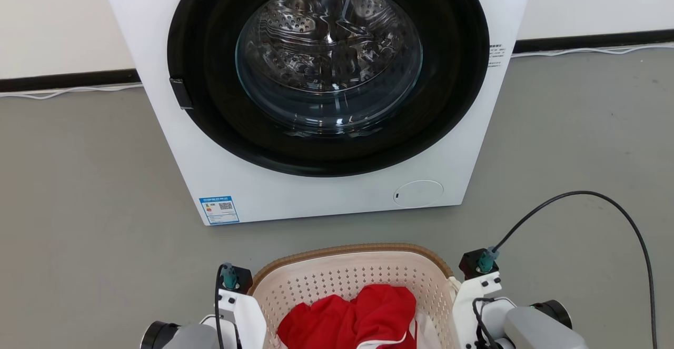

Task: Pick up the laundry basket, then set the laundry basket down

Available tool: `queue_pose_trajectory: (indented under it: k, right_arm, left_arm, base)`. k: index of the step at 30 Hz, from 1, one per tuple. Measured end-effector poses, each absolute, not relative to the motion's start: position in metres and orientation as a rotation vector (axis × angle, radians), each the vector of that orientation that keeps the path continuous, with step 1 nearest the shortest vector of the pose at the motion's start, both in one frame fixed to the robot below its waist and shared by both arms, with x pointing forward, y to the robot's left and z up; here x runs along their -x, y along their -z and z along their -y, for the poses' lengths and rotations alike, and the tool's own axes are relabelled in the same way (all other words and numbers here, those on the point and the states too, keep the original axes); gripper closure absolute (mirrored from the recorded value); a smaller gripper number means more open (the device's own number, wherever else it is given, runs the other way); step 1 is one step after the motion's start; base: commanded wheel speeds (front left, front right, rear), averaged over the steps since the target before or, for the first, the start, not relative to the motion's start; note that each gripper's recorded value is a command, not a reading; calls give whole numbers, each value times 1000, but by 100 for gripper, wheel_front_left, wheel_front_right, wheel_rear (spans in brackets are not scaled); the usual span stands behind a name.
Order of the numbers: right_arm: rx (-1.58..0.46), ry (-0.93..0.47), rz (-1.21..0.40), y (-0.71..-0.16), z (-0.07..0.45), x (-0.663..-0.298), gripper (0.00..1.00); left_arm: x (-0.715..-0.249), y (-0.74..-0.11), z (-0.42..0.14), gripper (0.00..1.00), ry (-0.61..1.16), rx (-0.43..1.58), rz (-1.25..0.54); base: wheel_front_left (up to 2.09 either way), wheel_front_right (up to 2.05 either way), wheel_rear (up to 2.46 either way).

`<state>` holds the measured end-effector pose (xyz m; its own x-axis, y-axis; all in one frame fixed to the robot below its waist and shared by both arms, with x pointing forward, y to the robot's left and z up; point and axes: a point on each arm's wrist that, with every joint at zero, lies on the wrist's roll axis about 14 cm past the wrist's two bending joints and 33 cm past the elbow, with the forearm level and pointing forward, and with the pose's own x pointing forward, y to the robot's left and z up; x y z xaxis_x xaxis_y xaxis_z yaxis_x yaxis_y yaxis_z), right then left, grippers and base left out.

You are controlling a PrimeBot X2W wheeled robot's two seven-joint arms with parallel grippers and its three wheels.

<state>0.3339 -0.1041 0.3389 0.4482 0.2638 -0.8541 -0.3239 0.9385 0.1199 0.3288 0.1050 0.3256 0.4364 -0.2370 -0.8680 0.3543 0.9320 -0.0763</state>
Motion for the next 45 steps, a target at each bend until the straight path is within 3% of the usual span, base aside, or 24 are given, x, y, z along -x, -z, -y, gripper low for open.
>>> queue_pose_trajectory:
  k: [24, 45]
  right_arm:
    - [54, -380, -1038, -334, 99, -336, 100]
    - [23, -402, -901, -307, 87, -418, 100]
  left_arm:
    - [-333, -323, -108, 100, 364, -127, -1068]
    - [-416, -296, -120, 100, 327, -111, -992]
  base:
    - [0, 0, 0]
    - [0, 0, 0]
